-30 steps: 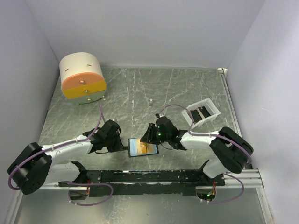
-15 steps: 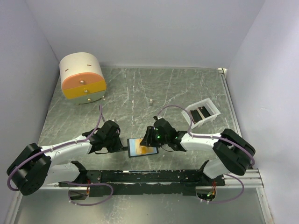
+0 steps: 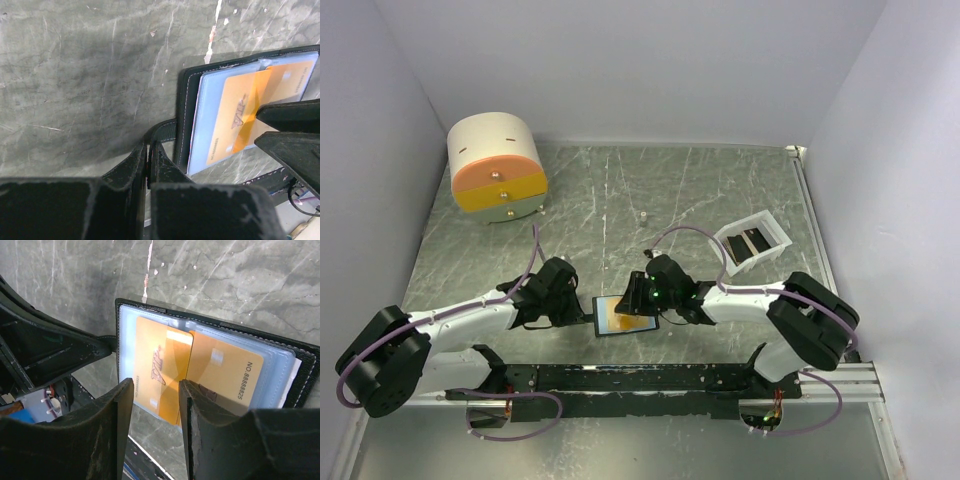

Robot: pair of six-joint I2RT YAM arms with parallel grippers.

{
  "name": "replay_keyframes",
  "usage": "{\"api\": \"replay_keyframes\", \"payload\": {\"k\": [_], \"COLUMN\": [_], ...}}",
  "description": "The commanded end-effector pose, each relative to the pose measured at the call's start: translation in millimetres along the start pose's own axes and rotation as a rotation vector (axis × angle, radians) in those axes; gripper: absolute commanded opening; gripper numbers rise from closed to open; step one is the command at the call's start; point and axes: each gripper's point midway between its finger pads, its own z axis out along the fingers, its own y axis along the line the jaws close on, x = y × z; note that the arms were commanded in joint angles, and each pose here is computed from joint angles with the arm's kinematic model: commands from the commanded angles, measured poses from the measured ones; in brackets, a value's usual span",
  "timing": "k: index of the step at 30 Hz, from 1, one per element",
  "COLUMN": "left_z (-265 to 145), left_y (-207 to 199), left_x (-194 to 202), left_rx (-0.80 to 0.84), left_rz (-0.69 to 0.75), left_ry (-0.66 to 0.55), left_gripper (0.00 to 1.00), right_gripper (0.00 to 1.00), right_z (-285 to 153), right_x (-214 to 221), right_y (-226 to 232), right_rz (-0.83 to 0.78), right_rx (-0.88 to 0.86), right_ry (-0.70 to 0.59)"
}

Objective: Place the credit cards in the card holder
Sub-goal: Insert the credit card into the card holder.

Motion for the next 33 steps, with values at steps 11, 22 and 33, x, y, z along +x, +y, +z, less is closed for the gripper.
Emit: {"api": "replay_keyframes", "payload": {"k": [11,22,33], "left_z": [1.7,1.4,2.2], "left_y": [16.5,18.5,18.6], "left_x": [10.0,10.8,11.2], "left_rx": [-0.053,-0.055,-0.054], "left_rz": [0.014,0.009,0.006], "left_ry": [0.030,0.027,0.028], "left_gripper": [0.07,0.07,0.07], "right_gripper": [0.41,0.41,0.41], "right_z": [7.9,3.0,11.0], "right_x": [0.3,-8.4,-1.1], "right_y": [17.6,10.3,1.6], "right_rz": [0.006,-0.006,-0.007], "right_rx": [-0.077,0.007,0.057], "right_ry": [0.003,-0.037,-0.014]}}
